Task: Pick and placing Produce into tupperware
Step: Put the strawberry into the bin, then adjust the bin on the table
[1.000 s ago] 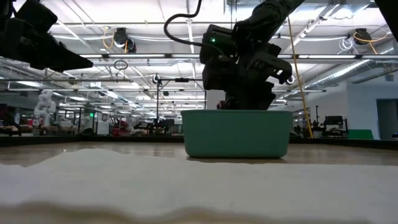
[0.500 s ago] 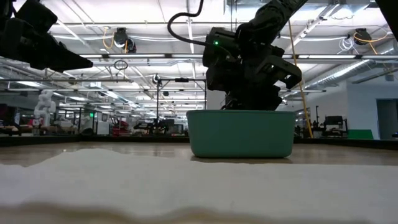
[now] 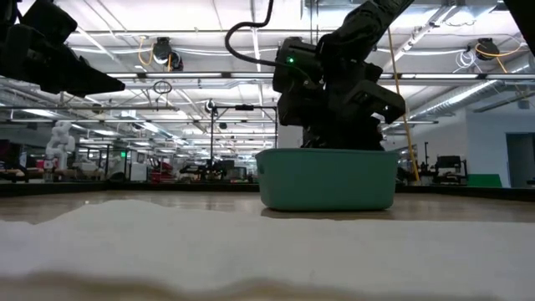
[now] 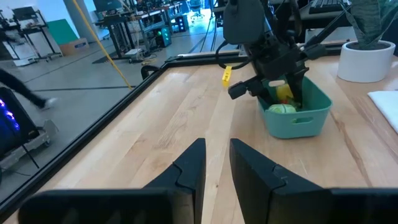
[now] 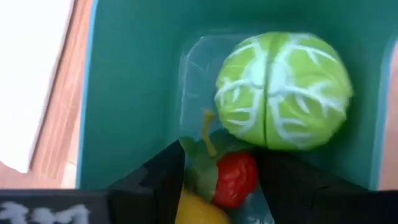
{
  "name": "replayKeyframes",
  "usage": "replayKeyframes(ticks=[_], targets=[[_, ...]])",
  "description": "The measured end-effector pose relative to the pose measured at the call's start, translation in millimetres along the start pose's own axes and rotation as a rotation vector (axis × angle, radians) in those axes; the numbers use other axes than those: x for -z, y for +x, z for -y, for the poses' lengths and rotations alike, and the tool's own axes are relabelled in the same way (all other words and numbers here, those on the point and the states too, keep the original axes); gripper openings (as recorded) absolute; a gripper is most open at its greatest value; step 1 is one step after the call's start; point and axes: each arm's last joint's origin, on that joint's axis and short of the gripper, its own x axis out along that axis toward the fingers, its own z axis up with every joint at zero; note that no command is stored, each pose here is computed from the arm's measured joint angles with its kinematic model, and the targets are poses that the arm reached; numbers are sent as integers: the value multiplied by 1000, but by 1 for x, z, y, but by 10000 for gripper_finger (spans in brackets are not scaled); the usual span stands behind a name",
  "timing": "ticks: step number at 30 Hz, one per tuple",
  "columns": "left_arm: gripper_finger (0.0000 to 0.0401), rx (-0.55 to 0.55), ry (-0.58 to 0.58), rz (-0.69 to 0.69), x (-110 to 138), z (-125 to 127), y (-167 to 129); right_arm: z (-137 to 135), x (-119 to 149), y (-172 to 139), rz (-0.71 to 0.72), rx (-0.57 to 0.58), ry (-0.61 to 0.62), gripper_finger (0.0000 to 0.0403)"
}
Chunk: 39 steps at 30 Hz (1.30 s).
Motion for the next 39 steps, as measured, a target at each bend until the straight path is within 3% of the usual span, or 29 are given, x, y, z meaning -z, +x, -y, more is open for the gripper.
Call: replayKeyframes(ticks=[12, 28, 33, 39], targets=[[79, 0, 1, 0, 0, 0, 0, -1, 0, -3, 4, 1, 27, 200], [79, 0, 0, 0, 0, 0, 0, -19, -13, -55, 140, 197, -40, 196], [79, 0, -2, 0, 0, 0, 0, -11, -10, -58, 129, 254, 18, 147], [79, 0, -2, 0, 0, 0, 0, -1, -8, -63, 124, 348, 64, 53]])
